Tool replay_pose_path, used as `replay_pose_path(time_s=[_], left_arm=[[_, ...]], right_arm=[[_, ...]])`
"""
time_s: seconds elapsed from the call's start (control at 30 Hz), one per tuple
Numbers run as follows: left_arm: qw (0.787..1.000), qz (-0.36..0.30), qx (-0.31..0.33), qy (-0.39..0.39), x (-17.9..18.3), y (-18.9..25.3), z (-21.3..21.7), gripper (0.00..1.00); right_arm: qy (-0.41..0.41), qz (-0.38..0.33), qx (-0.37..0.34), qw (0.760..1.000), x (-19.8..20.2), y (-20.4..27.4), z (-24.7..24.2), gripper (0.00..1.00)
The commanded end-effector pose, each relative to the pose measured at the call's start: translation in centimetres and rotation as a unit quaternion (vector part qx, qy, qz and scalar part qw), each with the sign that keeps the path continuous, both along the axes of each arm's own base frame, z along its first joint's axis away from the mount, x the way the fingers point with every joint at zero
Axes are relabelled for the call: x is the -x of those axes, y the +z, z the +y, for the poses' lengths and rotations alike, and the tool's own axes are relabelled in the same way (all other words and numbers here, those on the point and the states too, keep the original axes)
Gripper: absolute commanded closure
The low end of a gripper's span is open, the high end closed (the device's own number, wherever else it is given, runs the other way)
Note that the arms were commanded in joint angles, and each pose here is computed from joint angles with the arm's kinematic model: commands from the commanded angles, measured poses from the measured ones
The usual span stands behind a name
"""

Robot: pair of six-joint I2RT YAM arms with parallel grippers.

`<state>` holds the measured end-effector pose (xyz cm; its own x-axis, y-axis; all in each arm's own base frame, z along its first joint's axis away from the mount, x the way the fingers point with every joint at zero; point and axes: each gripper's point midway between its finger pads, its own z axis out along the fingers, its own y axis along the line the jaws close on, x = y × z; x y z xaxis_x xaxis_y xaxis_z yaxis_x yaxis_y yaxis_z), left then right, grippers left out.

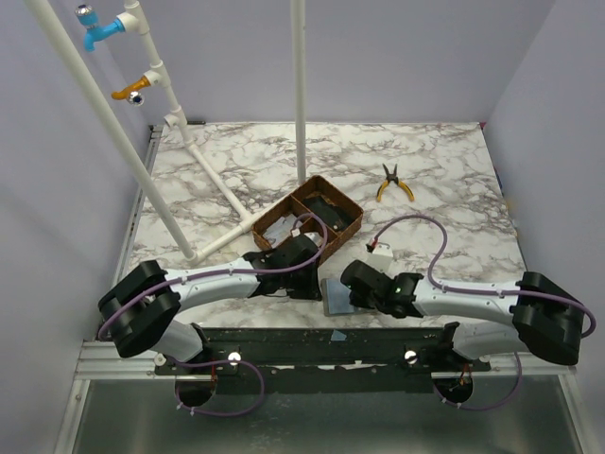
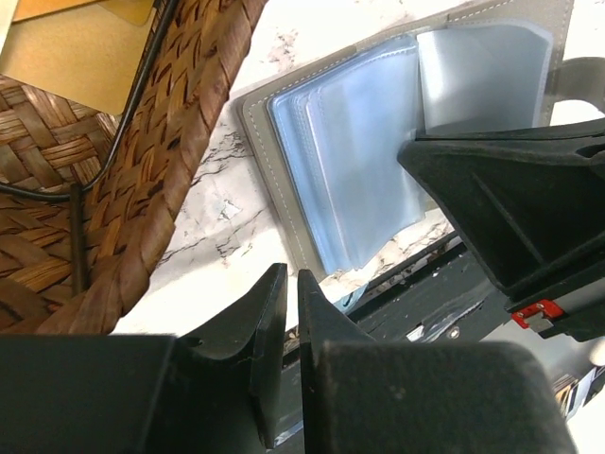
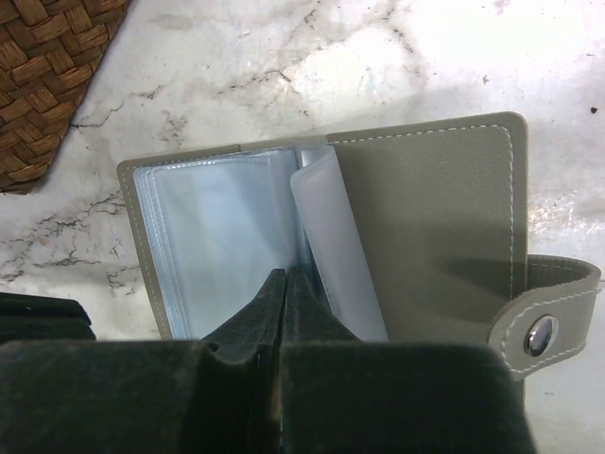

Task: Take the credit cards out of the card holder
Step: Remove the credit card from the card holder.

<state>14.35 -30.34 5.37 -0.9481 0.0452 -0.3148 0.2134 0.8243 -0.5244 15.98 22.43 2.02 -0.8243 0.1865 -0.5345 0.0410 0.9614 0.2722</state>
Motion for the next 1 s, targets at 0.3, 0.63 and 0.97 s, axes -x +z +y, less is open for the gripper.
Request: replay_pose_path(time_s=[0.3, 0.63, 0.97], left_arm=[[1.0, -0.006, 0.014, -0.021, -0.3, 0.8, -3.2, 0.9], [1.0, -0.003, 0.006, -0.02, -0.5, 0.2, -3.8, 0.91], [1.0, -0.001, -0.007, -0.02, -0.5, -0.8, -4.1, 0.92]], right_arm=[[-0.013, 0.052, -0.019, 0.998, 3.2, -3.2, -3.0, 0.99], [-0.029, 0.082, -0.066, 0.994, 4.2, -4.3, -3.1, 0.99], [-0.048, 0.098, -0.085, 0.99, 4.7, -4.8, -3.6, 0.99]])
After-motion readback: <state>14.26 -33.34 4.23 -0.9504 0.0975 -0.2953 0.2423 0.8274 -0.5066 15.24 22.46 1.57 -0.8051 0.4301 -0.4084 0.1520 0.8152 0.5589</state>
